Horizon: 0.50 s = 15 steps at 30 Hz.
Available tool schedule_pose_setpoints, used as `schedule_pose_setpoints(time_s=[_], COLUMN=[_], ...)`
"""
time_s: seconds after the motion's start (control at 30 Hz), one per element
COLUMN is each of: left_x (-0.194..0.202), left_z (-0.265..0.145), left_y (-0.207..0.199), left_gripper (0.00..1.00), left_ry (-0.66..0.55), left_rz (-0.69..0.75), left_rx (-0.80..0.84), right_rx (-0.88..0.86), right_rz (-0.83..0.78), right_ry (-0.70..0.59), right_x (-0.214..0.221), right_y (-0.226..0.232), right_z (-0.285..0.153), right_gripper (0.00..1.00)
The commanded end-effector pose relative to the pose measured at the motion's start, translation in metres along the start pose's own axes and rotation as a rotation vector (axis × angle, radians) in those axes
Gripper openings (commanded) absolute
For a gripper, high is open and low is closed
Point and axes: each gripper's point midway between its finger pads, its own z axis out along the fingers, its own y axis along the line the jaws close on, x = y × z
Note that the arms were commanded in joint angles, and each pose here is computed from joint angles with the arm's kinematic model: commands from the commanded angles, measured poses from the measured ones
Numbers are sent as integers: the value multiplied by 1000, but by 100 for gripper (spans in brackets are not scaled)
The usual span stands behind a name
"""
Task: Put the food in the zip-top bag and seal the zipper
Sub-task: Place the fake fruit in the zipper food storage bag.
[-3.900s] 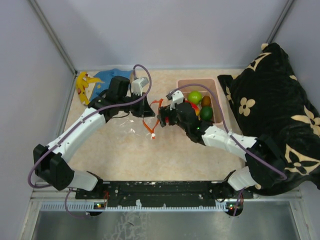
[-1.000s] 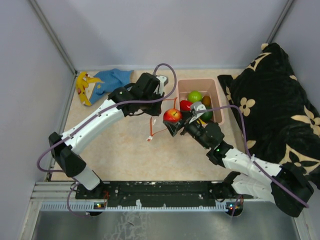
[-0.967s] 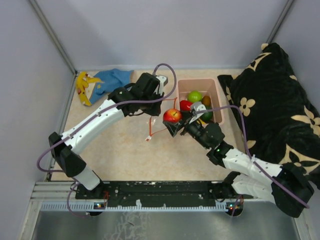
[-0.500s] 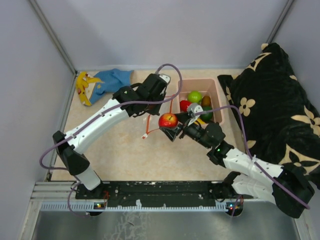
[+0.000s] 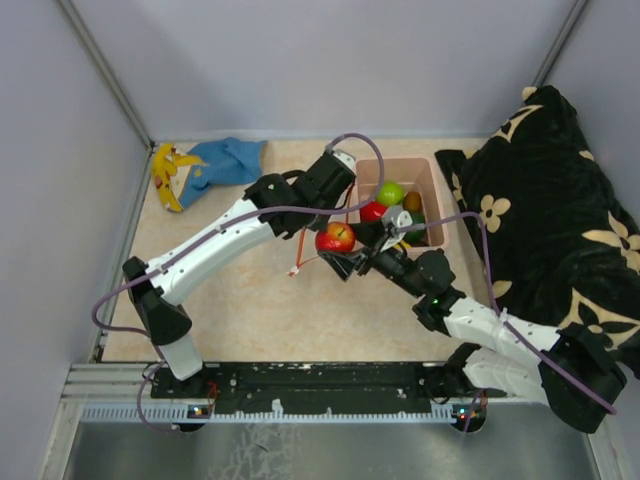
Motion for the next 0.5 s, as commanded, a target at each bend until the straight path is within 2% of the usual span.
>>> schedule_pose_setpoints(time_s=[0.0,0.27,0.47], left_x=[-11,-23,-23], left_z=[-10,-25,-34], left_y=[11,-5,-18], left_gripper=[0,0,0], left_ry=[-55,-130,-140], left_rz=[-45,-124,-159], left_rx=[-54,86,185], right_rx=[-41,-1,15], right_rz=[-28,-35,-40], right_ry=[-207,-339,-349], right_x=[-50,-62,-58], right_y=[10,0,-8], right_z=[1,2,15], right_gripper=[52,51,51])
